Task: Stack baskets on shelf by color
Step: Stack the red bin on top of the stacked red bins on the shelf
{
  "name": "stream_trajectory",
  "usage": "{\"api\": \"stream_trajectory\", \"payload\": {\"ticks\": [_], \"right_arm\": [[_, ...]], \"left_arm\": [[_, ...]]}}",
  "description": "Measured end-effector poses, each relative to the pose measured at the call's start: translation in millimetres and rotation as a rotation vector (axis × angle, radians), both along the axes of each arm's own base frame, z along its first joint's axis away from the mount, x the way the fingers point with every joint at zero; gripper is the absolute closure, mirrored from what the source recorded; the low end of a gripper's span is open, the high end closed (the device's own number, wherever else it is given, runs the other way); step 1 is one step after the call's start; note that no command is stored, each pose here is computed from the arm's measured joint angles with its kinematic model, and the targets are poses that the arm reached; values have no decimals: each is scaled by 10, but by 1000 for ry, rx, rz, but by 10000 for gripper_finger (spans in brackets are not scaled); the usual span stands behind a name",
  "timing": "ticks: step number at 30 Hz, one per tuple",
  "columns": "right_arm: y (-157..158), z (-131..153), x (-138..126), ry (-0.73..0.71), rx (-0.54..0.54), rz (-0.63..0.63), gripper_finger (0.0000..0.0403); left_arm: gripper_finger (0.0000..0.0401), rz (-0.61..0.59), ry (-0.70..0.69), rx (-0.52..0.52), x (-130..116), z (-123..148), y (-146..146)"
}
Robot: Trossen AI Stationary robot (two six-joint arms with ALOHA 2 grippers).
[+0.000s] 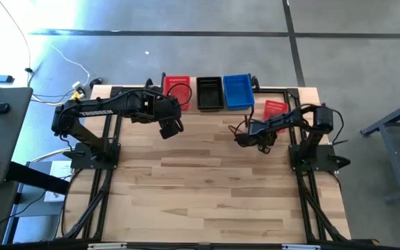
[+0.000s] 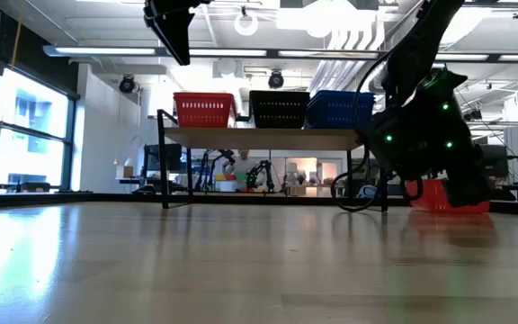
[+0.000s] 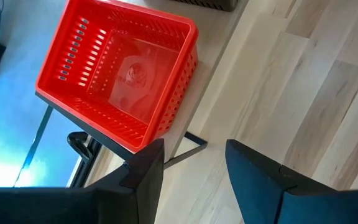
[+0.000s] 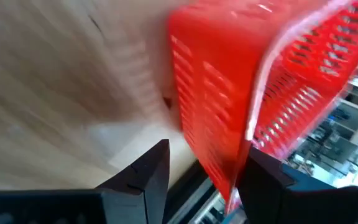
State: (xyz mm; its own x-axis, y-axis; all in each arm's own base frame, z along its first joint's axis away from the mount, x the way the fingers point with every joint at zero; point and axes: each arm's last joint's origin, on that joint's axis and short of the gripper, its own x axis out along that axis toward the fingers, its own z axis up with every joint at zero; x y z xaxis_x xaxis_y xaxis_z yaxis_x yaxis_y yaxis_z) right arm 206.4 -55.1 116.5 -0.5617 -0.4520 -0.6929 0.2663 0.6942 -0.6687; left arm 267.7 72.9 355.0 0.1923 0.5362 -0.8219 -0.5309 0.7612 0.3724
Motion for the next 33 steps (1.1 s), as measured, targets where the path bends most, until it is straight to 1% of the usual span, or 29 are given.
{"api": "stream_trajectory", "payload": {"ticks": [4,7,10,14,15,16,19,23,28,33], "right_arm": [[-41,-12,3,-11,21,-10,247],[-40,-6,-12,3,40,-22,262],[-10,1,-17,20,55,-11,300],[51,0,-12,19,95,-18,379],[75,-1,-9,17,103,-20,390],[101,1,-9,17,110,-24,395],[196,27,-21,30,125,-30,387],[351,114,-45,4,157,-68,400],[578,307,18,-93,181,-98,401],[810,587,201,-234,222,-99,402]], "left_arm": [[240,0,0,0,0,0,0],[240,0,0,0,0,0,0],[240,0,0,0,0,0,0],[240,0,0,0,0,0,0],[240,-2,1,1,0,0,0],[240,-7,4,2,0,0,0],[240,-13,8,3,0,0,0],[240,-15,10,4,0,0,0],[240,-16,9,4,1,0,0],[240,-16,9,4,1,0,0]]}}
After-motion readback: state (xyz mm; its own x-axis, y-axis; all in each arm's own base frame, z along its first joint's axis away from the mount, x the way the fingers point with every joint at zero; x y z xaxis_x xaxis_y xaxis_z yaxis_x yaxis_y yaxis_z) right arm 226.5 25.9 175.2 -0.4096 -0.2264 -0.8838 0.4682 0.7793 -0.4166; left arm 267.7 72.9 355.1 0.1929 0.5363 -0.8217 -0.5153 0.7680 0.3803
